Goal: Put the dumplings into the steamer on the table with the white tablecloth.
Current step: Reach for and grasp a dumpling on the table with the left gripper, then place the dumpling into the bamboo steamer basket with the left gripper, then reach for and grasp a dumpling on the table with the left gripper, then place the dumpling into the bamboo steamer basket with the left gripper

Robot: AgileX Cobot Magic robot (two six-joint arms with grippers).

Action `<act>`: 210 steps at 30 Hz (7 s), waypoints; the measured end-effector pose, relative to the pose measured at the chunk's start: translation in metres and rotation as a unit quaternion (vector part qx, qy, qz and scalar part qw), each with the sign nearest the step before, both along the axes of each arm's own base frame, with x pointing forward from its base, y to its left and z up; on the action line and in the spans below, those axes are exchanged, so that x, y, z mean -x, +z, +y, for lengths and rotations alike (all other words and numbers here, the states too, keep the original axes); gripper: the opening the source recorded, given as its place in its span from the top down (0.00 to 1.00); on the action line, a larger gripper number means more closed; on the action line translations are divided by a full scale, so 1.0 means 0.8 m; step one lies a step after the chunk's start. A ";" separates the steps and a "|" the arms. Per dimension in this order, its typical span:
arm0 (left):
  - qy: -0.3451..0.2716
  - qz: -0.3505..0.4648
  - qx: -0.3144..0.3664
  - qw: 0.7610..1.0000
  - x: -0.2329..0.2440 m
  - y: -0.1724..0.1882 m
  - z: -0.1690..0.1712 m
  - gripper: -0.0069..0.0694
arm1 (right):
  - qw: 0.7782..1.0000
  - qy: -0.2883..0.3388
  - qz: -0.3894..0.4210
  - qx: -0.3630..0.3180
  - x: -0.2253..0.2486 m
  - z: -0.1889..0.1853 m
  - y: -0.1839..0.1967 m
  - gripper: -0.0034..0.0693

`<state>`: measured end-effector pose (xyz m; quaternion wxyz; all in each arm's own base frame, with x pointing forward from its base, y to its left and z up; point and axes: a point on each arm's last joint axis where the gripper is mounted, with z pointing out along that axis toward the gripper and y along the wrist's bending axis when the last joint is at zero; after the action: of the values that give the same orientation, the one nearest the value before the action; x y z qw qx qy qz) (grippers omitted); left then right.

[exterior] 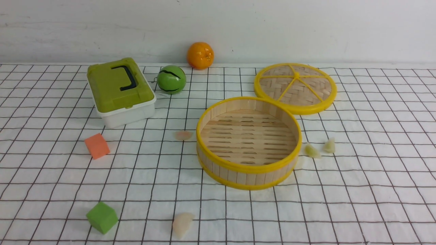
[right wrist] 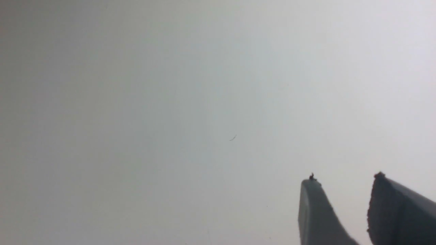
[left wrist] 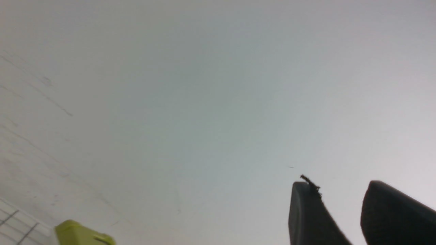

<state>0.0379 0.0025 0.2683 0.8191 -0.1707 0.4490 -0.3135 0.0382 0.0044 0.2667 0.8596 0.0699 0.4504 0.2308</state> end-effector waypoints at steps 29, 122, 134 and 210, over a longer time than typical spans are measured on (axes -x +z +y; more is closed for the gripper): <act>-0.288 0.601 -0.358 0.654 -0.227 0.023 -0.182 0.93 | 0.729 0.092 0.628 0.255 -0.111 0.027 -0.041 0.96; -0.261 0.604 -0.544 0.521 -0.579 -0.073 -0.183 0.37 | 0.762 0.160 0.562 0.278 -0.127 0.046 -0.035 0.90; -0.316 0.554 -0.599 0.484 -0.587 -0.123 -0.194 0.48 | 0.762 0.158 0.555 0.294 -0.127 0.046 -0.035 0.90; -0.313 0.577 -0.380 0.651 -0.499 -0.009 -0.396 0.73 | 0.772 0.144 0.547 0.288 -0.130 0.044 -0.034 0.85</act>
<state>0.4368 -0.3145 0.2611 0.2409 0.1599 0.9380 -0.1914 0.1424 0.0398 0.2398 0.4044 -0.1325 0.8949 0.1343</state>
